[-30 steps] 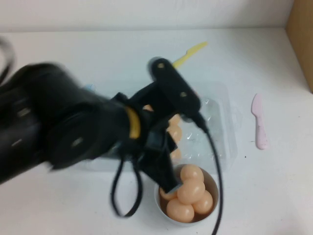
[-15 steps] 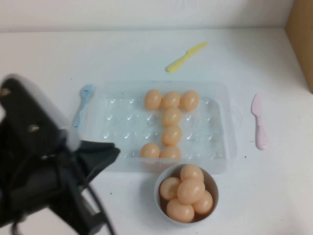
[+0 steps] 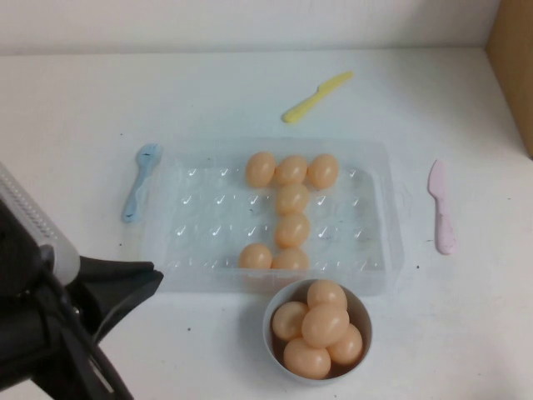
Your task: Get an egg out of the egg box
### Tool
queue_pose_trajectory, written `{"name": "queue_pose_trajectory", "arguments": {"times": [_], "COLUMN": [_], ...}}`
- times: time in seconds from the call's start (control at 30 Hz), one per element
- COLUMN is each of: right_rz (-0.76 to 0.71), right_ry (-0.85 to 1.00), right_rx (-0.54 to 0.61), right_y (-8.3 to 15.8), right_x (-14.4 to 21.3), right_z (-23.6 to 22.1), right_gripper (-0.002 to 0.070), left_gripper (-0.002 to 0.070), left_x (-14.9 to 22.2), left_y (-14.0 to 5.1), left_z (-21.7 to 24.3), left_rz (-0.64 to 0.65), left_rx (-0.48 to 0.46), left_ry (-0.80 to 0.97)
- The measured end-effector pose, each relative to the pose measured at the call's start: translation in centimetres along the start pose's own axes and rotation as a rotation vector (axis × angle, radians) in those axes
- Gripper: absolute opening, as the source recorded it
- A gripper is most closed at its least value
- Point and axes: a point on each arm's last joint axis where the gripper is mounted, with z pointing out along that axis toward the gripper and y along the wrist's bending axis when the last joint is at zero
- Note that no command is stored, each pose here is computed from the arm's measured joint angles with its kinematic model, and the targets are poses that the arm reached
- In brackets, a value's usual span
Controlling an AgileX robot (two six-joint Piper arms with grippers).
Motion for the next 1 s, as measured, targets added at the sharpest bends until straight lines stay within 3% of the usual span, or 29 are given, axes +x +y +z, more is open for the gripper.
{"name": "queue_pose_trajectory", "arguments": {"times": [0.2, 0.37, 0.53, 0.73, 1.0], "right_rz": [0.0, 0.004, 0.006, 0.01, 0.01], "right_ry": [0.0, 0.001, 0.001, 0.001, 0.001], "right_rx": [0.0, -0.002, -0.003, -0.004, -0.004], "right_y": [0.0, 0.0, 0.0, 0.0, 0.0], "right_x": [0.0, 0.0, 0.0, 0.0, 0.0], "right_z": [0.0, 0.0, 0.0, 0.0, 0.0], "right_gripper": [-0.0017, -0.0017, -0.0017, -0.0017, -0.0017], "left_gripper": [-0.0002, -0.0002, -0.0002, -0.0003, -0.0003], "left_x": [1.1, 4.3, 7.8, 11.7, 16.1], "left_y": [0.5, 0.8, 1.4, 1.8, 2.2], "left_z": [0.6, 2.0, 2.5, 2.3, 0.8], "left_rz": [0.093, 0.158, 0.046, -0.101, -0.262], "left_rx": [-0.067, -0.114, -0.158, -0.216, -0.421], "left_ry": [0.041, 0.135, 0.13, -0.056, -0.334]}}
